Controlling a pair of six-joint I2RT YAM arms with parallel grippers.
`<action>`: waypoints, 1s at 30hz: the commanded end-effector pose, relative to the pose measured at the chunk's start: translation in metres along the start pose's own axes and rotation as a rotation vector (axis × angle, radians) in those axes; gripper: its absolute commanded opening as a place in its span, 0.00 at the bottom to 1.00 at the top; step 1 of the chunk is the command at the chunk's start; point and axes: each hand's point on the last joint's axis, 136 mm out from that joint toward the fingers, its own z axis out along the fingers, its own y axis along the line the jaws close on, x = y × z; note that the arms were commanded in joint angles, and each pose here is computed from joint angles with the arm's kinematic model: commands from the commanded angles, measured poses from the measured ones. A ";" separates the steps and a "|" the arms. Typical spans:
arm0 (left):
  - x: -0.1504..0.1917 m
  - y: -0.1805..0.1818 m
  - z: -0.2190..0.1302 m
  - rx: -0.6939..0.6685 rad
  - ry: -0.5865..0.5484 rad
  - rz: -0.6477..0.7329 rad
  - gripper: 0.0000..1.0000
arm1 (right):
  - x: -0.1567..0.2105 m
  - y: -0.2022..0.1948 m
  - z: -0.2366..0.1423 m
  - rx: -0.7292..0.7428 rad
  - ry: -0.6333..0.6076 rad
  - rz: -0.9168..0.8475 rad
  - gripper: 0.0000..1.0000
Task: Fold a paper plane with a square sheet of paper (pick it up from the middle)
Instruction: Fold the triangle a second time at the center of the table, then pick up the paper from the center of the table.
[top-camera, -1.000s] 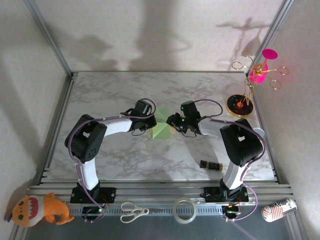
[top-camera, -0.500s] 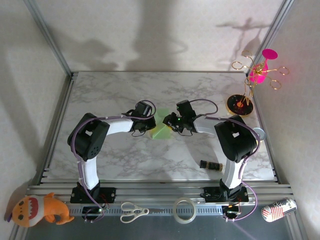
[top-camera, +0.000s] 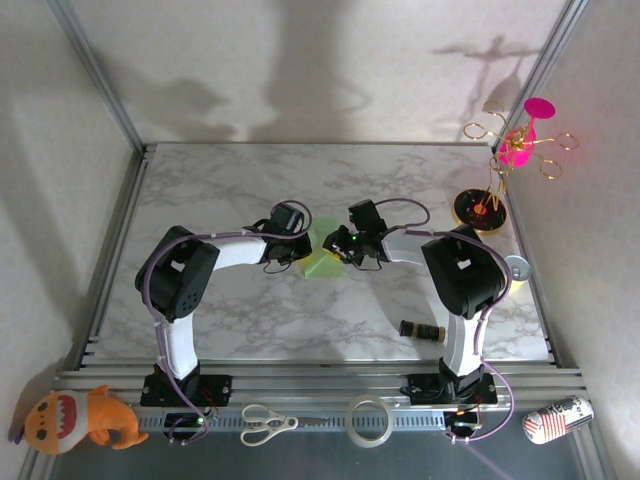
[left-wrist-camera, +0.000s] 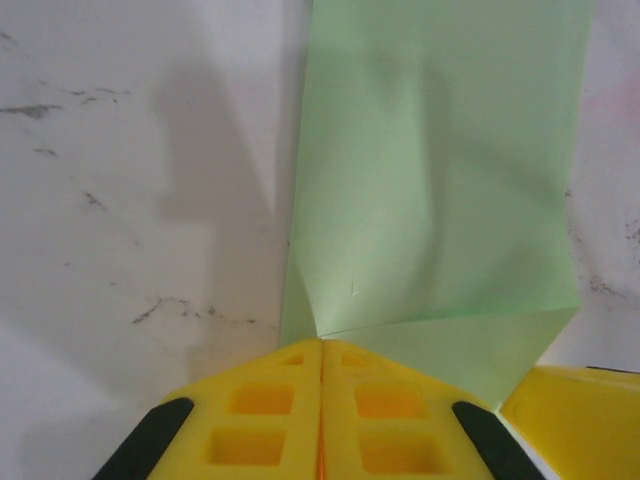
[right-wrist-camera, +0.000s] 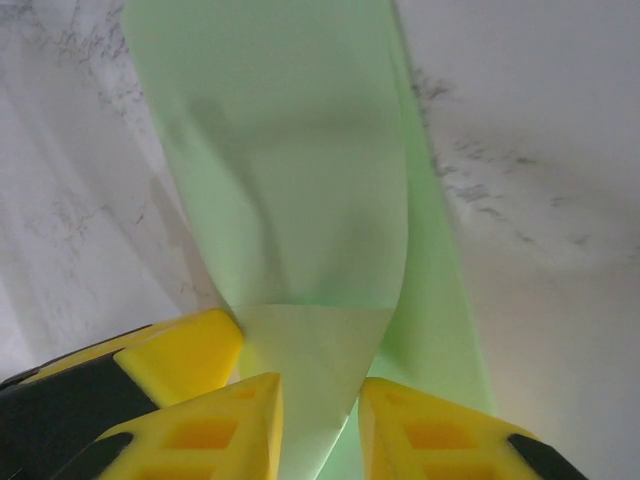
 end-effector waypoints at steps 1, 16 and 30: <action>0.004 0.010 0.003 -0.019 0.016 -0.020 0.08 | 0.008 0.009 0.007 -0.041 0.039 -0.010 0.26; -0.042 0.006 -0.048 0.084 -0.073 -0.083 0.22 | 0.000 0.013 0.001 -0.069 -0.040 -0.063 0.03; -0.052 -0.026 -0.163 0.660 -0.176 -0.180 0.89 | -0.019 0.120 -0.090 -0.519 -0.133 -0.372 0.00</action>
